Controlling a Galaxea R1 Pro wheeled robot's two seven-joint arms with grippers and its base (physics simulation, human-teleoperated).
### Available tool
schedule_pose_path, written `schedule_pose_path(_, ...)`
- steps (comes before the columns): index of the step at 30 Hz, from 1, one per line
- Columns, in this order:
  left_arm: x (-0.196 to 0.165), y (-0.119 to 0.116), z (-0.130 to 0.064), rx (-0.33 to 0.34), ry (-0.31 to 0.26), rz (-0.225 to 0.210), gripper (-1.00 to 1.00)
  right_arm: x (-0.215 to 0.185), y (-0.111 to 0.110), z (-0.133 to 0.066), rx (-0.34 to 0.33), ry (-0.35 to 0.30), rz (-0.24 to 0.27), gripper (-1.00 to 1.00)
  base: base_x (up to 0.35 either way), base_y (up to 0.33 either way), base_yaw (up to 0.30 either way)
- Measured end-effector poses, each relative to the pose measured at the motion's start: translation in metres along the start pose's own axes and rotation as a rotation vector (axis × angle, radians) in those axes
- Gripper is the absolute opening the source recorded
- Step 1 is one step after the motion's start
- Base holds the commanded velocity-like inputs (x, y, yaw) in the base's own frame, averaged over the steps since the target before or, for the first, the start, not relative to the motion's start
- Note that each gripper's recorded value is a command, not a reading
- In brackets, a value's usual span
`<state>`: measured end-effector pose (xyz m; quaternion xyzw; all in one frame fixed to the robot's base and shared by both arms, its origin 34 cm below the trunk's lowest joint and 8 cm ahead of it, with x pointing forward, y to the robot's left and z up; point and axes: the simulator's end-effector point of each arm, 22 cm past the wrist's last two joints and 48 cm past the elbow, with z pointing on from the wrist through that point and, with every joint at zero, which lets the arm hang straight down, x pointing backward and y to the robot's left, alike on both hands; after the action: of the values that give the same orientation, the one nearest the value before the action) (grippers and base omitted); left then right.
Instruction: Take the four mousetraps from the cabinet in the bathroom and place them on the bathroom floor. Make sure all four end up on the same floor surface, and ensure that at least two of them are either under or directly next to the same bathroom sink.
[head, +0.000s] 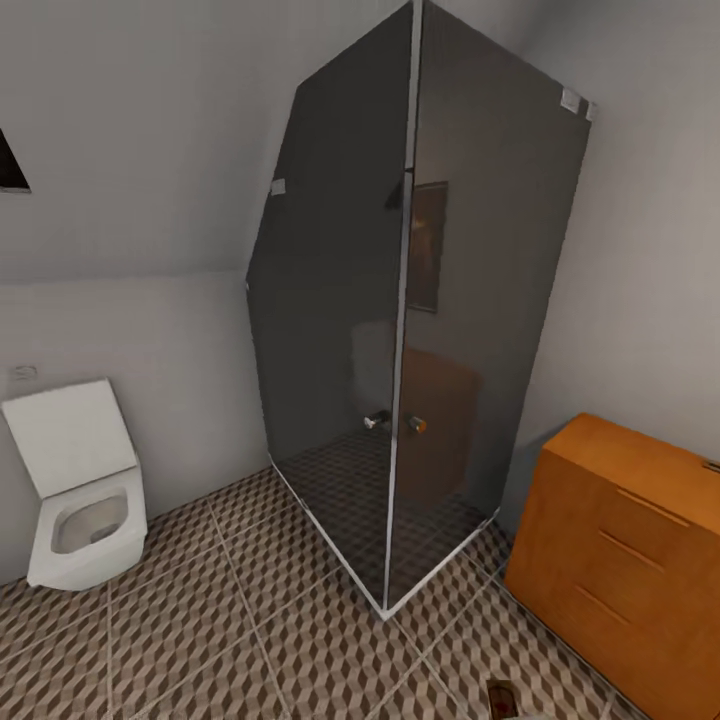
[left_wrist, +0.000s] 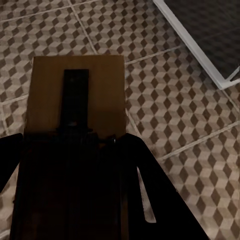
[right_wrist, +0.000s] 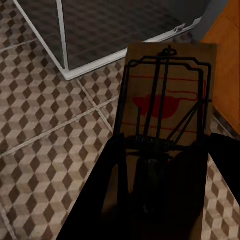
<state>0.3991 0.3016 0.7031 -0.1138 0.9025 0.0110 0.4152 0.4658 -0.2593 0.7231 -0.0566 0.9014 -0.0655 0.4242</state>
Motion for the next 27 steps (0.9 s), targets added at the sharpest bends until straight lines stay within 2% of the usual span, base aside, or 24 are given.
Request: schedule_pose_path(27, 0.0001, 0.0001, 0.0000, -0.003, 0.000, -0.001, -1.00, -0.0002, 0.0012, -0.0001, -0.002, 0.000, -0.001, -1.00, 0.000, 0.000, 0.300)
